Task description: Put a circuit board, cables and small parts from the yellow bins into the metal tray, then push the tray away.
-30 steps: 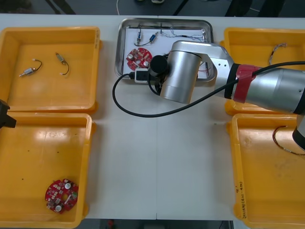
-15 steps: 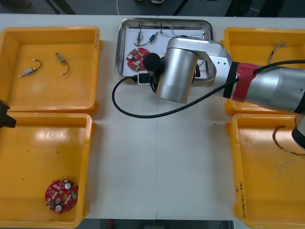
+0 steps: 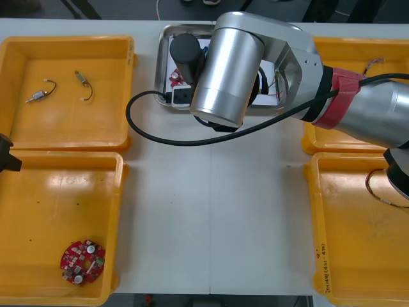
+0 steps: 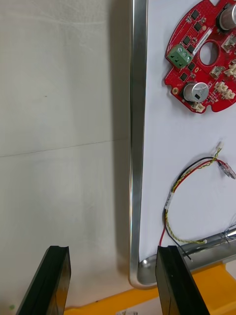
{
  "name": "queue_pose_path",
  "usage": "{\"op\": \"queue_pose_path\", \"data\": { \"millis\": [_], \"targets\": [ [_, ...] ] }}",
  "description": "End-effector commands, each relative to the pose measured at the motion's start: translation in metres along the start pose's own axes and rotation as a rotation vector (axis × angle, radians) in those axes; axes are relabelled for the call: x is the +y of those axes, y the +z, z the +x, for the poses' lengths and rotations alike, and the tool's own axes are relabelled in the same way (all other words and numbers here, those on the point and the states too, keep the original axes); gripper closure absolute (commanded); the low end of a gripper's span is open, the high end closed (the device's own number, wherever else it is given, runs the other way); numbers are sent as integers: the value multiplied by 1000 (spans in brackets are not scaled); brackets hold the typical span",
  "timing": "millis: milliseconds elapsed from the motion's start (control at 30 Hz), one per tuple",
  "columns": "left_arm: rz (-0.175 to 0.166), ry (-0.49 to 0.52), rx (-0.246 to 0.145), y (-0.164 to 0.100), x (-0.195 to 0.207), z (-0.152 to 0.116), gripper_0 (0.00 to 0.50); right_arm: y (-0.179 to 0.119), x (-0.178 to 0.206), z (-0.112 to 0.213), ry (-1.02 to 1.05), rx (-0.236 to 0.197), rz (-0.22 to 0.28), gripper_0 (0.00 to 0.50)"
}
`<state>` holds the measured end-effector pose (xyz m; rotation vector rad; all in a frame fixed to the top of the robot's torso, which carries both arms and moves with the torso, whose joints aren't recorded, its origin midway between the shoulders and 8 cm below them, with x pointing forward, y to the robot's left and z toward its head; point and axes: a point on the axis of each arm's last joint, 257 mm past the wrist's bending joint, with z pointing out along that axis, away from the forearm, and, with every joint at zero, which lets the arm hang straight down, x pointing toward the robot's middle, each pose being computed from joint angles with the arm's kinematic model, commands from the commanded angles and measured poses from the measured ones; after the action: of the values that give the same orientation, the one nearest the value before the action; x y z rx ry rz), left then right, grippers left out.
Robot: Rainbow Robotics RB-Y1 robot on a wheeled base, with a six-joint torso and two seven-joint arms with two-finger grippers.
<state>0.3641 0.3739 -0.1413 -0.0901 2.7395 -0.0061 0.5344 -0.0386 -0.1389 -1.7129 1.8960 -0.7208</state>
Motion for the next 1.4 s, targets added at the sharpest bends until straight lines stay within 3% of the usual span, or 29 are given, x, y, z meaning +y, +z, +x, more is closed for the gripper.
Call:
{"op": "queue_pose_path", "data": {
  "millis": [33,300,567,767,900,1200,1400],
  "targets": [
    [-53,-4,-29,-15,16,-4,0,-33,-6,6,90,-38,-22,0],
    [-53,-4,-29,-15,16,-4,0,-64,3,52,194,23,-73,0],
    [-53,-4,-29,-15,16,-4,0,-91,-13,64,319,-96,-63,0],
    [-53,-4,-29,-15,16,-4,0,-100,-17,92,431,-145,-81,0],
    [-53,-4,-29,-15,16,-4,0,-100,-17,118,515,-151,-93,0],
    [-53,-4,-29,-15,16,-4,0,-112,-36,175,730,-172,-39,0],
    [-53,-4,-29,-15,16,-4,0,-111,-25,222,946,-135,-26,0]
  ]
}}
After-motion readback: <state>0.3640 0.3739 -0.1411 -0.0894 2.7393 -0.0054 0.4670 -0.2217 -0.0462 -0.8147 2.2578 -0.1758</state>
